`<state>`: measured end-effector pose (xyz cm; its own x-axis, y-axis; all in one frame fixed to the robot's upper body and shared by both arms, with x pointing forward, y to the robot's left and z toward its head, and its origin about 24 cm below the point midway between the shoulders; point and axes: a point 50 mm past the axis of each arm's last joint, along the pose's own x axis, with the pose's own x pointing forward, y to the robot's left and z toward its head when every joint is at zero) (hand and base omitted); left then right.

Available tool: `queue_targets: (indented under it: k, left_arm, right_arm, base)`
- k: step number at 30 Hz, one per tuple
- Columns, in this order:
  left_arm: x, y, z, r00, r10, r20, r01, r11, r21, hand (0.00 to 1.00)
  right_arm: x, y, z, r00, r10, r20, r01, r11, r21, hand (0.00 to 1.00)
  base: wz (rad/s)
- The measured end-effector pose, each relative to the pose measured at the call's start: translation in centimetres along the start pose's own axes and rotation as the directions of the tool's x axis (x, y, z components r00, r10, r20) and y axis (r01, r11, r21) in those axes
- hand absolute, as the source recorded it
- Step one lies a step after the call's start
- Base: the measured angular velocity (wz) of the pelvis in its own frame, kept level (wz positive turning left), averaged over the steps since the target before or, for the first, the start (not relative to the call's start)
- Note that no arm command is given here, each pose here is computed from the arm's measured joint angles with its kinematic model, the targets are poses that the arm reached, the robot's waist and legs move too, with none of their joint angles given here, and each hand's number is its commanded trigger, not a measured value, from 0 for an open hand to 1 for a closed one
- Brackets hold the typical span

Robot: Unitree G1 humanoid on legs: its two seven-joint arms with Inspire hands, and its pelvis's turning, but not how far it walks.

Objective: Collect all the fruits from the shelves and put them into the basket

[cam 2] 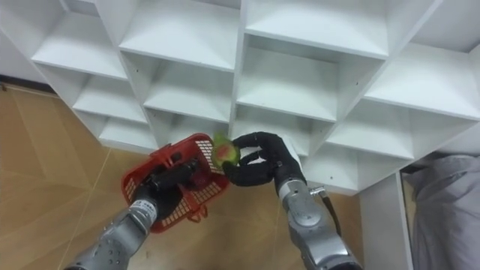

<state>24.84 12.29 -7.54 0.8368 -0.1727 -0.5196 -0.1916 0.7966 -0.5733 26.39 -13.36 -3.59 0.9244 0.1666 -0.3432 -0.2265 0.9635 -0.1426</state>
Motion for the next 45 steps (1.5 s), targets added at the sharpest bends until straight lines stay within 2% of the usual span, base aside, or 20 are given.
queue_targets:
  k: [5, 16, 45]
  left_arm:
    - [0.0, 0.3, 0.4, 1.0, 0.011, 0.015, -0.011, 1.0, 0.001, 1.0]
    - [-0.1, 0.7, 0.6, 0.999, 0.025, 0.026, -0.026, 0.999, 0.03, 1.0]
    - [-0.3, 1.3, 0.6, 0.999, 0.045, 0.031, -0.045, 0.999, 0.025, 1.0]
  right_arm:
    - [-0.4, 0.8, 0.9, 0.996, 0.073, 0.044, -0.07, 0.996, -0.056, 1.0]
    - [-0.3, 0.9, 1.2, 0.991, 0.123, 0.048, -0.117, 0.985, -0.124, 1.0]
    - [-0.6, 1.5, 1.6, 0.984, 0.167, 0.059, -0.158, 0.977, -0.141, 1.0]
  base:
    - [-0.06]
    - [-0.01]
    - [-0.02]
